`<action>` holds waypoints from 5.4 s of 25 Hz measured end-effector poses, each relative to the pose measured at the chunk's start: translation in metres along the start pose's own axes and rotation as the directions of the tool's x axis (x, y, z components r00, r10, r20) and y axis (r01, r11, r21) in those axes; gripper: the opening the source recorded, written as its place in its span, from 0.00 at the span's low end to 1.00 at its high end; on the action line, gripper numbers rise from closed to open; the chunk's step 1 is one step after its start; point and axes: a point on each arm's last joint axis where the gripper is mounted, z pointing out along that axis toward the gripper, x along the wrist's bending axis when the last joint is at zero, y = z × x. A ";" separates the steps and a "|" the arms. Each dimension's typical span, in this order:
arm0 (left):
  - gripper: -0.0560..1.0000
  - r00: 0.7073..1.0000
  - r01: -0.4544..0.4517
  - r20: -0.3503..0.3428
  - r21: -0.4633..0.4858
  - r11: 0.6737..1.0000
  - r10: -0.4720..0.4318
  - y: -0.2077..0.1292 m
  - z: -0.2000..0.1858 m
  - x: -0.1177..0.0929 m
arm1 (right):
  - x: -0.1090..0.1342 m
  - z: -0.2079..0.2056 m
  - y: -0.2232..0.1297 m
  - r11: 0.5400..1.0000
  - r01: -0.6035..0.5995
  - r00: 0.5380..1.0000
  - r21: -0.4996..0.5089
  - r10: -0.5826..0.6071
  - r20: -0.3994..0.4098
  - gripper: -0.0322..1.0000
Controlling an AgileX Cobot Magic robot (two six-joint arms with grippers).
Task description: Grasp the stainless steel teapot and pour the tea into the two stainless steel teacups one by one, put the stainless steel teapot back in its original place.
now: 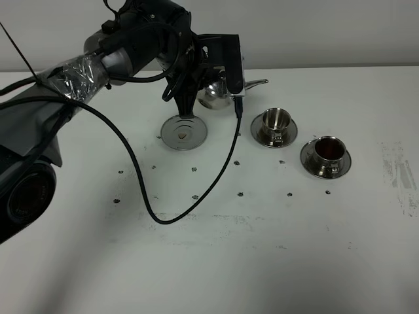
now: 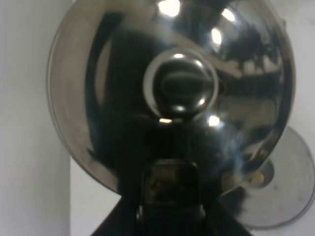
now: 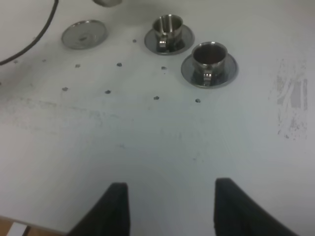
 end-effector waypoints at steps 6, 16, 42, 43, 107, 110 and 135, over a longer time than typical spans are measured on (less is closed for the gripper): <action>0.28 0.996 -0.090 -0.022 0.054 0.995 0.091 -0.005 0.000 0.003 | 0.000 0.000 0.000 1.000 0.000 1.000 0.000 0.000 0.000 0.41; 0.28 0.974 -0.219 -0.044 0.048 0.974 0.221 -0.003 0.000 0.005 | 0.000 0.000 0.000 1.000 0.000 1.000 0.000 0.000 0.000 0.41; 0.28 0.902 -0.410 -0.097 0.105 0.906 0.420 0.022 0.021 -0.010 | 0.000 0.000 0.000 1.000 0.000 1.000 0.000 0.000 0.000 0.41; 0.28 0.900 -0.416 -0.096 0.108 0.903 0.426 0.022 0.023 -0.011 | 0.000 0.000 0.000 1.000 0.000 1.000 0.000 0.000 0.000 0.41; 0.28 0.619 -0.705 -0.201 0.283 0.650 0.759 0.055 0.024 -0.014 | 0.000 0.000 0.000 1.000 0.000 1.000 0.000 0.000 0.000 0.41; 0.28 0.612 -0.710 -0.203 0.285 0.644 0.765 0.057 0.024 -0.015 | 0.000 0.000 0.000 1.000 0.000 1.000 0.000 0.000 0.000 0.41; 0.28 0.589 -0.721 -0.199 0.308 0.621 0.783 0.056 0.023 -0.013 | 0.000 0.000 0.000 1.000 0.001 1.000 0.000 -0.001 0.002 0.41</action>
